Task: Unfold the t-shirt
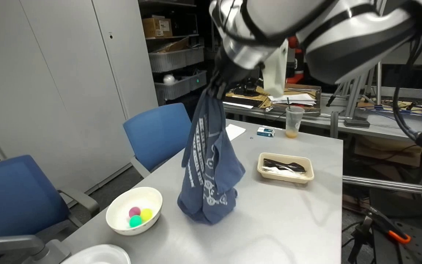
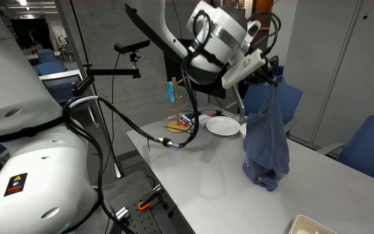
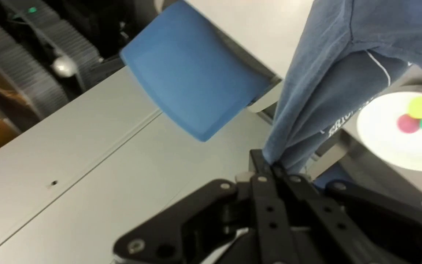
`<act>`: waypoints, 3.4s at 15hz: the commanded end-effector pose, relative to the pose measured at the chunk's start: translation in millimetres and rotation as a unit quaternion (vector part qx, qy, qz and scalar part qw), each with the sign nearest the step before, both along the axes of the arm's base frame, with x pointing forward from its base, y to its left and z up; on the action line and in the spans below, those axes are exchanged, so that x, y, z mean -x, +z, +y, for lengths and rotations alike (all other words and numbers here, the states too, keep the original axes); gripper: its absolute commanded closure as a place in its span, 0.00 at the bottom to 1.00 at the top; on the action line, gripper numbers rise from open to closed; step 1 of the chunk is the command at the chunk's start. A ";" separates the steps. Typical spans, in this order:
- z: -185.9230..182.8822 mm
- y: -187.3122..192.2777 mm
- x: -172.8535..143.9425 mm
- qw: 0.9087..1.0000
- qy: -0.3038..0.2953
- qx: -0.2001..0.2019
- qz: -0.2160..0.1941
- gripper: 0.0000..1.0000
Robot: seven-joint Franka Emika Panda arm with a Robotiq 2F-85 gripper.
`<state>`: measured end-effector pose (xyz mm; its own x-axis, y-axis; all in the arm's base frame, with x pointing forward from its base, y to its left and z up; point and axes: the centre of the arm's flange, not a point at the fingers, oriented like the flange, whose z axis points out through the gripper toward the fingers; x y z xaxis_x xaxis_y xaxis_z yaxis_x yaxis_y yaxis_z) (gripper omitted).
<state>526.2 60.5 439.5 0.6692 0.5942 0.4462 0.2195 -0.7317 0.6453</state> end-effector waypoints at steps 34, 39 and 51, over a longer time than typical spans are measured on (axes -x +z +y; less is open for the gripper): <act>127.7 -286.6 108.6 0.750 0.150 -0.051 0.642 0.00; 130.6 -261.9 117.4 0.762 0.145 -0.055 0.628 0.00; 88.2 -154.4 112.7 0.915 0.122 -0.181 0.339 0.00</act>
<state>428.9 179.2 238.8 0.7037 0.7076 0.0647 0.7104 -0.7025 -0.0435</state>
